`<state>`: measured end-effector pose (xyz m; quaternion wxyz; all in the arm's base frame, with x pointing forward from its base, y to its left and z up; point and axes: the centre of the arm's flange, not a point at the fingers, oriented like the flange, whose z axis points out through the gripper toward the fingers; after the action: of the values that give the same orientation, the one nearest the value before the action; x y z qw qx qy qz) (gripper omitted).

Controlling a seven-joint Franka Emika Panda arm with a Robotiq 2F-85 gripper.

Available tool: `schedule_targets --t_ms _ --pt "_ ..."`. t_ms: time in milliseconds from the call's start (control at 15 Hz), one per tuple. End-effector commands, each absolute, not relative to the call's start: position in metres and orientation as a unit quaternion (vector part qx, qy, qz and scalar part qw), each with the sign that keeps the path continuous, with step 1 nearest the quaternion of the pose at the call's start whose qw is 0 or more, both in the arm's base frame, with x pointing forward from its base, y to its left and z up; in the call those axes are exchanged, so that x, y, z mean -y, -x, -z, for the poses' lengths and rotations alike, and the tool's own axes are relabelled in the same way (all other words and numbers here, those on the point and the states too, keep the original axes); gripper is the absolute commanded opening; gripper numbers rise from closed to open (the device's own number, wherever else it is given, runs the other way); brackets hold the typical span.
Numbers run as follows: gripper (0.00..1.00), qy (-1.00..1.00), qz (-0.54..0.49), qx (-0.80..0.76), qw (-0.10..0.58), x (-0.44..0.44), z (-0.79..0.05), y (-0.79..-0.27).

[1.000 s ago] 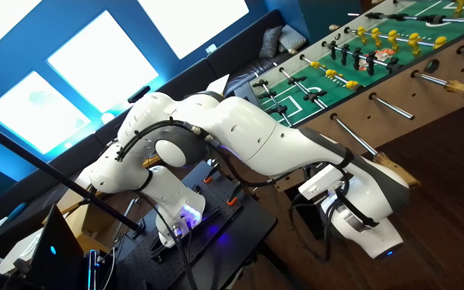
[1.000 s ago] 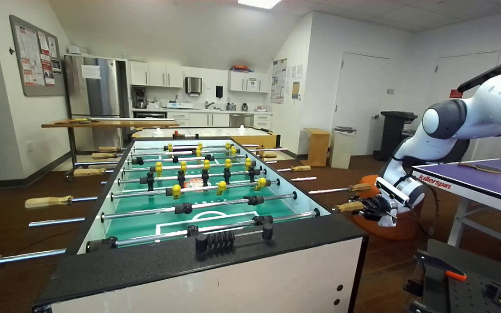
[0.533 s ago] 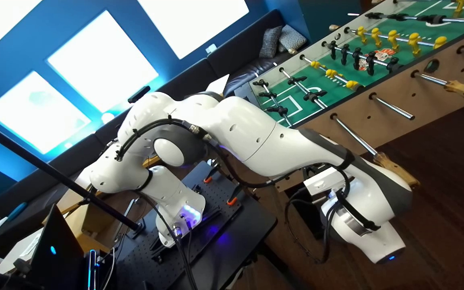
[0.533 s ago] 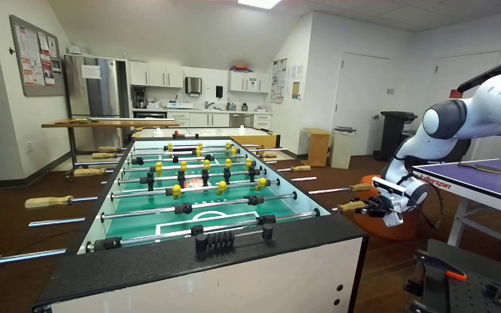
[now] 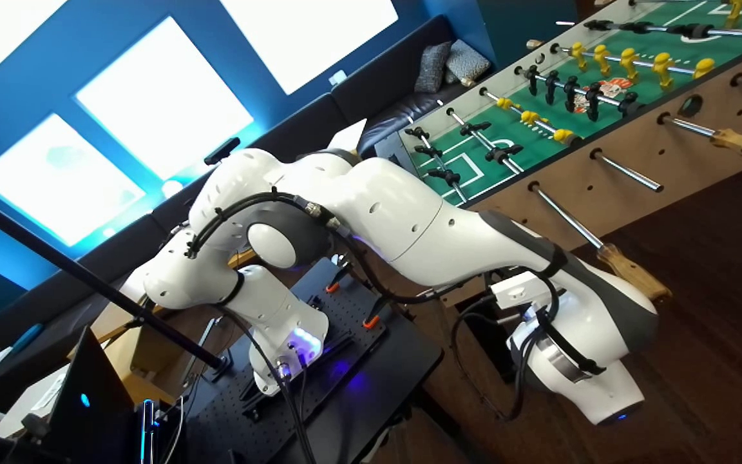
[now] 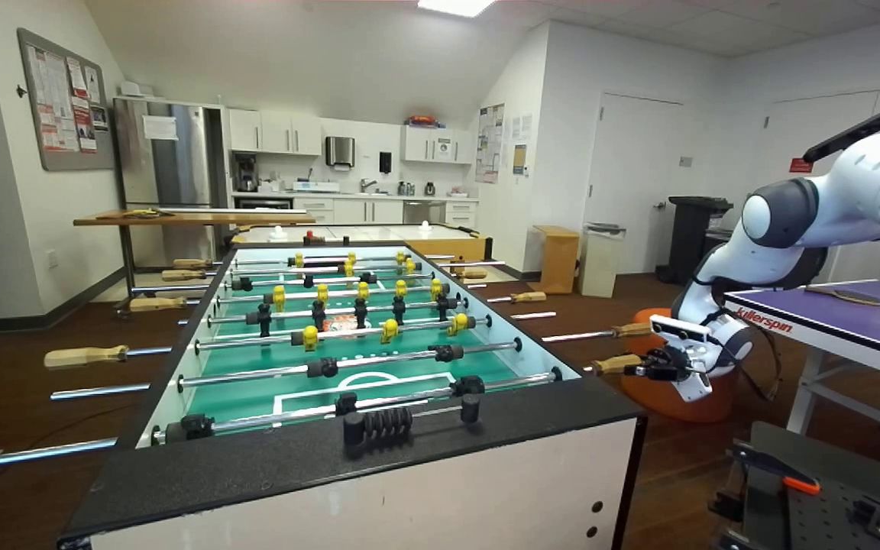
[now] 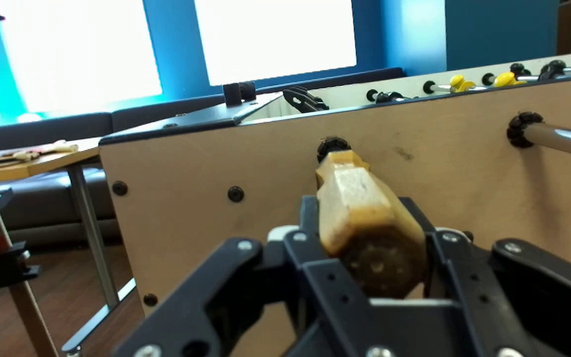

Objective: Rotate the first rod forwards

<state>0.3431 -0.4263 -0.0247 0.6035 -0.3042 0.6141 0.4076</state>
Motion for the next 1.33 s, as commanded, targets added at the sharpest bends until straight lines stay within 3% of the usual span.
schedule_targets --t_ms 0,800,867,1133,1200,1267 --pt "0.16 0.239 -0.472 -0.626 0.573 0.425 0.004 -0.346" --pt "0.16 0.081 -0.625 -0.676 0.381 0.430 -0.021 -0.345" --pt "0.41 0.092 -0.579 -0.702 0.403 0.433 0.013 -0.342" --pt "0.41 0.075 -0.590 -0.705 0.386 0.433 0.012 -0.342" --pt "0.16 0.058 -0.615 -0.687 0.382 0.433 0.011 -0.343" --pt "0.16 0.056 -0.625 -0.680 0.380 0.432 0.009 -0.342"
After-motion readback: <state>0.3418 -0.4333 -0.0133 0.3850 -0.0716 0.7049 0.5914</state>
